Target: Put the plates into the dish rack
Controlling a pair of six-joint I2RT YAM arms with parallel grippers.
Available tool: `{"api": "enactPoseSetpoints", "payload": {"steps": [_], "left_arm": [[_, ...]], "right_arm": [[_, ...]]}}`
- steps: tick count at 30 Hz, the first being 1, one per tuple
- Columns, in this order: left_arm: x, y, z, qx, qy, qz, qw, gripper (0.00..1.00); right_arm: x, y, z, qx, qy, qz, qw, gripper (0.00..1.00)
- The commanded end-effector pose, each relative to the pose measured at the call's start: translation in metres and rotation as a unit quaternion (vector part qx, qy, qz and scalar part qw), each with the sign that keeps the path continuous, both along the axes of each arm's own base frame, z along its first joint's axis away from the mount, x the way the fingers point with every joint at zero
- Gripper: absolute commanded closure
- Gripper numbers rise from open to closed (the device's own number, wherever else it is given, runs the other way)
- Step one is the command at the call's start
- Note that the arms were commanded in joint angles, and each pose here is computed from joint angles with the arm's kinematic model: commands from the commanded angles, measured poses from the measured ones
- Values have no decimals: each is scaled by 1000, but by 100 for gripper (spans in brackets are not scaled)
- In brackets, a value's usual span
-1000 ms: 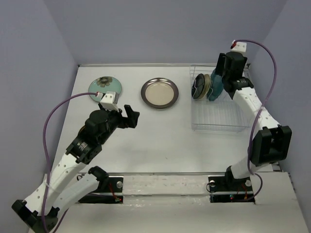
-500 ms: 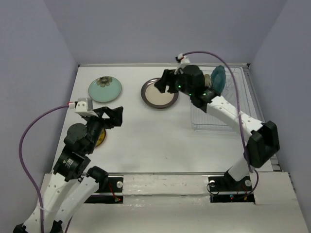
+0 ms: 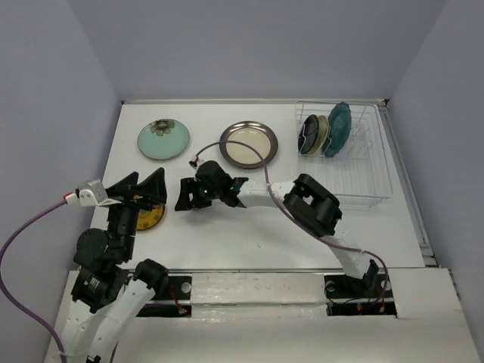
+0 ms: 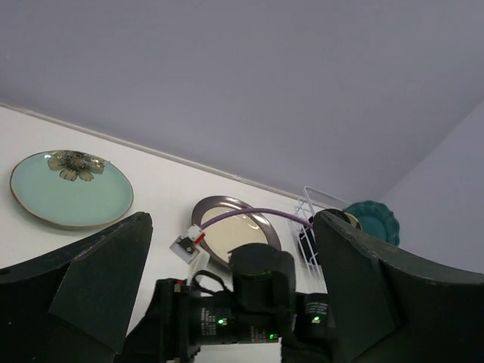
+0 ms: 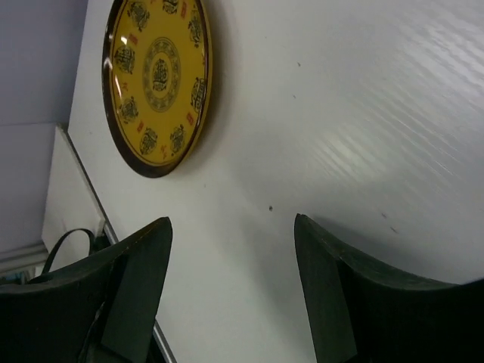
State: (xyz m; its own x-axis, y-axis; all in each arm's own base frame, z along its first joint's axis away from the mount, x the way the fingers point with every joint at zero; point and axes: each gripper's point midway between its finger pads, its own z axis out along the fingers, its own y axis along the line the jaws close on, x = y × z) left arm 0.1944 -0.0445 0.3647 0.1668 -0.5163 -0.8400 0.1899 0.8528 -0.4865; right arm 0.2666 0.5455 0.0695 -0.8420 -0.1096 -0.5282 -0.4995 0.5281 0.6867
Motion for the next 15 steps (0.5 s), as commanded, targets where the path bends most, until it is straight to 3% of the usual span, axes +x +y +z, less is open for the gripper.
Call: {"api": "enactPoseSetpoints", "payload": {"steps": [1, 10, 15], "left_arm": [[2, 4, 9, -15, -17, 12, 1000, 1], [2, 3, 9, -18, -19, 9, 1000, 1], [3, 2, 8, -16, -17, 8, 1000, 1]], "right_arm": [[-7, 50, 17, 96, 59, -1, 994, 29], [5, 89, -30, 134, 162, -30, 977, 34], [6, 95, -48, 128, 173, -46, 975, 41]]}}
